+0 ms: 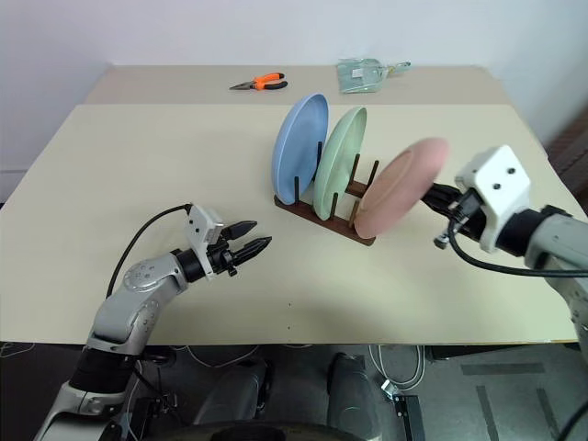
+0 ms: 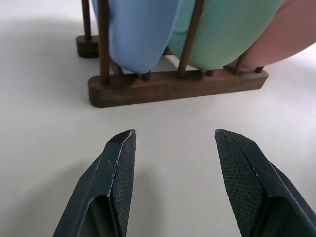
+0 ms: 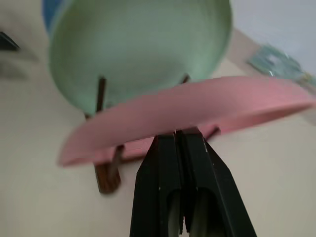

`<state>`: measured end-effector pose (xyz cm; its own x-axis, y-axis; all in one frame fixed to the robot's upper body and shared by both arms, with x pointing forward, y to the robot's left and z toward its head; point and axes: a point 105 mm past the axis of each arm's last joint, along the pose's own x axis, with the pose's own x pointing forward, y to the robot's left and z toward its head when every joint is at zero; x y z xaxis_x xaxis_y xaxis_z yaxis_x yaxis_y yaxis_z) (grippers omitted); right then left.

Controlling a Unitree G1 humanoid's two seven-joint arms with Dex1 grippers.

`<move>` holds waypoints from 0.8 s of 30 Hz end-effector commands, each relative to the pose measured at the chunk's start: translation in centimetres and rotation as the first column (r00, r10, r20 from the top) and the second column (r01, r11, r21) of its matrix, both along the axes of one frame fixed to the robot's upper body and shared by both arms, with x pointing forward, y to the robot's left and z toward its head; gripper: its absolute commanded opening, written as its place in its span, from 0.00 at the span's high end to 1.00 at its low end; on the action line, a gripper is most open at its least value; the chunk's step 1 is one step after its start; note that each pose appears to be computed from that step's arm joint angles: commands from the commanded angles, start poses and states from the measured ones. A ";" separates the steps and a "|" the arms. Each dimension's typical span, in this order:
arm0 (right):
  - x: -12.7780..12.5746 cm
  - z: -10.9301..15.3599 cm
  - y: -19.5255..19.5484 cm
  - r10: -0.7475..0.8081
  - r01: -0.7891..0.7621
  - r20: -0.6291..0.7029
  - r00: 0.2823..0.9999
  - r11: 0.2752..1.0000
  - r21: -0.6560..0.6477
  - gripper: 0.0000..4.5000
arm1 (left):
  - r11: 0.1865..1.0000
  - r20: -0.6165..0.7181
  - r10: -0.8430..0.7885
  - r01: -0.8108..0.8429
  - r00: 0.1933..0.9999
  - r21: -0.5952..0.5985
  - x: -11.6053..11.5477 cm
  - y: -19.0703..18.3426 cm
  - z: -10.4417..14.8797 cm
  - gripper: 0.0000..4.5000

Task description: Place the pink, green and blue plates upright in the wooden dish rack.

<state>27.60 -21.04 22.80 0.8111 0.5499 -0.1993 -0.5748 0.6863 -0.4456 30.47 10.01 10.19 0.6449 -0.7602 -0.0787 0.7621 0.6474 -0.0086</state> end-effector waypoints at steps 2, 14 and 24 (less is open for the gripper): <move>-0.3 -0.8 -1.3 -0.030 0.025 -0.042 0.999 0.993 -0.117 0.99 | 1.000 0.046 0.013 -0.013 0.999 -0.006 -0.3 0.2 1.0 0.43; -0.6 -2.7 -1.9 -0.041 0.030 -0.067 0.997 0.986 -0.164 0.99 | 1.000 0.039 0.020 -0.020 0.999 -0.008 -0.4 0.1 0.8 0.43; 0.0 0.5 0.4 0.041 -0.031 0.045 0.998 0.978 -0.208 0.99 | 1.000 0.031 0.018 -0.018 0.999 -0.008 -0.5 0.0 0.7 0.43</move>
<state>27.82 -21.31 22.20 0.8049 0.5181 -0.2895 -0.5813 0.5901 -0.5602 30.11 10.26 9.94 0.6654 -0.7421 -0.0813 0.7438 0.6683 -0.0120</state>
